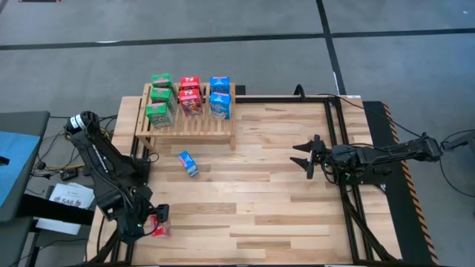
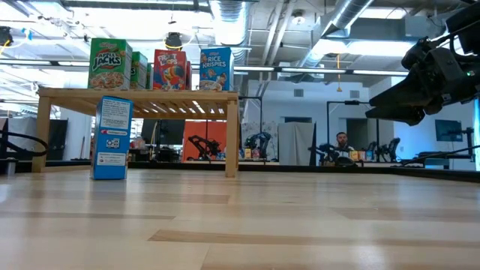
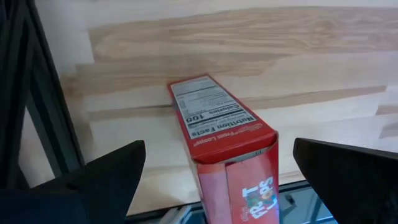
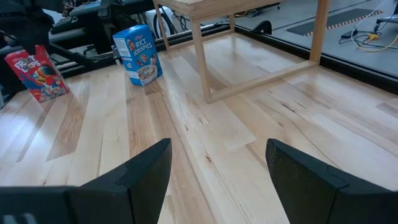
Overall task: Stack cereal on shelf
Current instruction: Put the red cereal box on the shelf aligned with the other red cereal box
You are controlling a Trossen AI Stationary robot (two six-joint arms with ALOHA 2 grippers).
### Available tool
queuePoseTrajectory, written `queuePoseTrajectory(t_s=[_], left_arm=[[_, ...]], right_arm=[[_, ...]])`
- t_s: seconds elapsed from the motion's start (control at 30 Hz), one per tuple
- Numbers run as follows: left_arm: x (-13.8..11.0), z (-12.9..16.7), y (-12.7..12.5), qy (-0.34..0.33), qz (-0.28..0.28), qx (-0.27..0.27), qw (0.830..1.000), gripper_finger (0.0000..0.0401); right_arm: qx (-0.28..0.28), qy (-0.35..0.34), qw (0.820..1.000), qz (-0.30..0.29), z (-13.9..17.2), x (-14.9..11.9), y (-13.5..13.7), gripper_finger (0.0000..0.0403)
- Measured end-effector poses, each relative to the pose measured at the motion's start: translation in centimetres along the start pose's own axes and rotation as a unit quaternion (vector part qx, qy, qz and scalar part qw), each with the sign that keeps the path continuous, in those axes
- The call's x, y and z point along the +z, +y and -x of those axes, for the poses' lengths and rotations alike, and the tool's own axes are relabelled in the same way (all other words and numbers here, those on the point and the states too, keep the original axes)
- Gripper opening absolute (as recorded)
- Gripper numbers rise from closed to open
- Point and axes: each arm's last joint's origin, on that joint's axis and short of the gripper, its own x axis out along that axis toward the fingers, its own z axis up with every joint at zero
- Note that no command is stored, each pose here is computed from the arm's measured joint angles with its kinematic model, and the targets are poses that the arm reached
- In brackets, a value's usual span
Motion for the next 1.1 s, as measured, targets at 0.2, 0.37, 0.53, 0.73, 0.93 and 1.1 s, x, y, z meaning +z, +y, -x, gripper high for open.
queuePoseTrajectory(t_s=[0.2,0.37,0.53,0.73,0.93,1.1], left_arm=[[0.17,-0.27,0.18,-0.004,-0.015,0.003,1.0,0.0398],[0.37,-0.6,0.42,-0.006,0.018,0.013,1.0,0.0395],[0.22,-0.6,0.36,0.003,0.03,0.012,0.999,0.0366],[0.08,-0.6,0.28,0.01,0.032,0.008,0.999,0.0303],[0.1,-0.63,0.14,0.011,0.036,0.003,0.999,0.0239],[0.21,-0.67,-0.04,0.009,0.029,0.002,1.0,0.0199]], right_arm=[[0.0,0.0,1.0,0.0,0.0,0.0,0.0,0.0286],[0.0,0.0,1.0,0.0,0.0,0.0,0.0,0.0286],[0.0,0.0,1.0,0.0,0.0,0.0,0.0,0.0286],[0.0,0.0,1.0,0.0,0.0,0.01,0.0,0.0286],[0.0,0.0,1.0,0.0,0.0,0.0,0.0,0.0286],[0.0,0.0,1.0,0.0,0.0,0.0,0.0,0.0286]])
